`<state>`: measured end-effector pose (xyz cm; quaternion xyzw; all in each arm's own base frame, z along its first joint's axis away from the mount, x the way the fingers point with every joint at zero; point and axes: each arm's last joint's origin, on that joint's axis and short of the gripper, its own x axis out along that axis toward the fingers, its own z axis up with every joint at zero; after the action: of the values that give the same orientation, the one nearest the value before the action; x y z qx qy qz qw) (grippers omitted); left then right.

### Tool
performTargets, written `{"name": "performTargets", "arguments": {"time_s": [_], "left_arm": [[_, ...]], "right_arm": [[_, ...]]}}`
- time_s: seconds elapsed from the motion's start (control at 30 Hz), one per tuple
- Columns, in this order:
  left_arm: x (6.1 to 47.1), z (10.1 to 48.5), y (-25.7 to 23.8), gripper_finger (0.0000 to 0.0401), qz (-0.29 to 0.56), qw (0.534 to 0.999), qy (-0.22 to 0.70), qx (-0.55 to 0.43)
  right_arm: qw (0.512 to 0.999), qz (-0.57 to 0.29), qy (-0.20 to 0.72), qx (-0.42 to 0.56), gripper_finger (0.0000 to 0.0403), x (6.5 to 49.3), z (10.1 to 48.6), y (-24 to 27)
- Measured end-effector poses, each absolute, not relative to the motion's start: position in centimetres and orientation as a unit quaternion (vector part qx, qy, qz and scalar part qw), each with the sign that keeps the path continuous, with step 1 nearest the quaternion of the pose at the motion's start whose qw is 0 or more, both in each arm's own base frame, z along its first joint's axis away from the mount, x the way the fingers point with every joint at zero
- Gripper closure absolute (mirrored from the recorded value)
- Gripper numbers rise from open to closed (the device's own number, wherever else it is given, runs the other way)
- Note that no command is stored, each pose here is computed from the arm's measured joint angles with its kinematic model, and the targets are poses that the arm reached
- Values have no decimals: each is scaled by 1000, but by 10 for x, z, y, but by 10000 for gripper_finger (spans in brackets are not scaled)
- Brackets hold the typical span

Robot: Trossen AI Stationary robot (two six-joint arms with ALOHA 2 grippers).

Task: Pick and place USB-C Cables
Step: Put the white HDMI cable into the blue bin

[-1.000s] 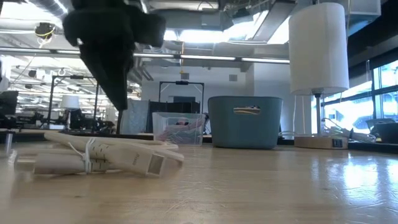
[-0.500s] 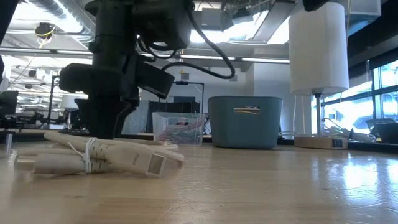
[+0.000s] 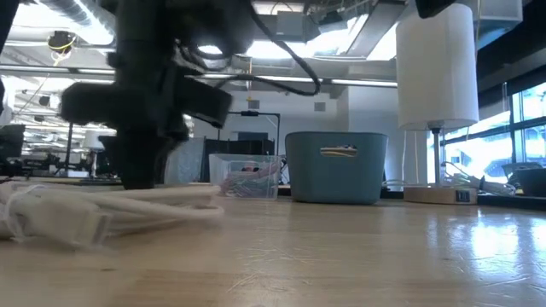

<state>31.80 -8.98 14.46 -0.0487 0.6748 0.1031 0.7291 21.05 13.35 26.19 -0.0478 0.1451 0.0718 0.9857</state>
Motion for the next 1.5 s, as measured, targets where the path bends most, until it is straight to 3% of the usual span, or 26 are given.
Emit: {"name": "performTargets", "arguments": {"time_s": [0.07, 0.2, 0.43, 0.6, 0.8, 1.07, 1.3, 1.5], "left_arm": [[309, 156, -94, 372, 117, 738, 664, -14], [297, 201, -110, 372, 161, 820, 549, 9], [256, 224, -129, 372, 202, 949, 241, 6], [239, 209, -108, 372, 160, 984, 75, -17], [232, 205, -55, 372, 81, 992, -84, -46], [254, 236, -11, 372, -1, 989, -149, -22], [276, 259, 4, 372, -14, 990, -139, -2], [304, 257, 7, 372, -39, 991, -126, 6]], "right_arm": [[984, 71, 154, -47, 237, 210, 260, 133], [983, 68, 167, -43, 237, 209, 258, 133], [982, 69, 170, -51, 237, 209, 257, 133], [983, 69, 165, -50, 237, 209, 258, 133], [987, 71, 138, -32, 237, 211, 264, 134], [992, 75, 96, -21, 237, 213, 272, 135], [996, 65, 61, -22, 237, 217, 279, 131], [996, 73, 35, -22, 237, 224, 284, 124]]}}
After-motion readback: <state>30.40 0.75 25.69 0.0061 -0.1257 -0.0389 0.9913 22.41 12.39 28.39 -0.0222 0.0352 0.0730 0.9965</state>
